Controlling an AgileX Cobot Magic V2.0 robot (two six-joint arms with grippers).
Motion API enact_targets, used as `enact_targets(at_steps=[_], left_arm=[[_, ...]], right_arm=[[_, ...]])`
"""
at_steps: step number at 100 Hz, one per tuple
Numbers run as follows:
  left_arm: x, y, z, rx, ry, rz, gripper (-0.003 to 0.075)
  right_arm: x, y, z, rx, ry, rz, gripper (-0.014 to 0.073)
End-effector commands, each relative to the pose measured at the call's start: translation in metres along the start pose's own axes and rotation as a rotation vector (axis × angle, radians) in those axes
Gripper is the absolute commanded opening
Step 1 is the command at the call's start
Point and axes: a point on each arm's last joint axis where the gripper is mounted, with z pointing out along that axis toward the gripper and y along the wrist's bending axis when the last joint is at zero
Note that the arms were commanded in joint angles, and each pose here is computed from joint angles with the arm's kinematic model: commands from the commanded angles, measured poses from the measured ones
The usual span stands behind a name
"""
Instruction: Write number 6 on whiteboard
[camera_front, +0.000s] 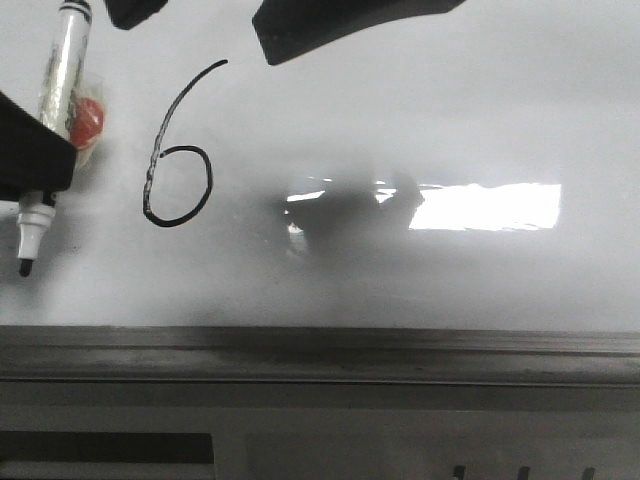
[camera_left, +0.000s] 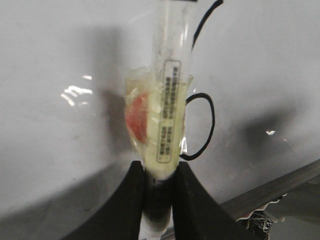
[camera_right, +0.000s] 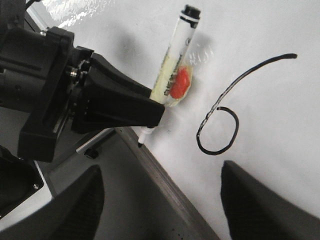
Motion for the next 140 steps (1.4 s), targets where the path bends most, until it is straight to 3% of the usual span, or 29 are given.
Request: enact_targets(at_steps=[1,51,58,75,82,121,130,140], left_arm=[[-0.013,-0.004,-0.007,0.020,-0.043,-0.062,-0.0020],[-0.013,0.000,0.002,0.003,-0.027,-0.100,-0.0012],[-0.014,0.000,0.002,0.000,-0.043,-0.100,0.0034],[-0.016,0.001,0.002,-0.006,-0.070,-0.100,0.0286],[-0.016,0.001,0.002,-0.005,-0.069,-0.101,0.0353],[-0.017,-0.002,-0.003,0.012,-0.087,-0.117,0.0364],[-0.019,-0.004,-0.011,0.025,-0.120,-0.102,0.0360],[-0.020,-0.007,-0.024,0.038,-0.162,-0.049,0.0302]], right_arm=[[-0.018,0.001,-0.010,-0.001,-0.117,-0.006,0.0437],[-0.018,0.001,-0.010,-0.001,-0.119,-0.006,0.0437],[-0.018,0.001,-0.010,-0.001,-0.119,-0.006,0.0437],[-0.018,0.001,-0.010,-0.001,-0.119,-0.006,0.0437],[-0.018,0.001,-0.010,-0.001,-0.120,-0.006,0.0437],[-0.018,0.001,-0.010,-0.001,-0.125,-0.006,0.0434],[-0.019,0.001,-0.012,-0.001,-0.129,-0.006,0.0337],[-0.020,0.002,-0.016,-0.004,-0.142,-0.007,0.0115]])
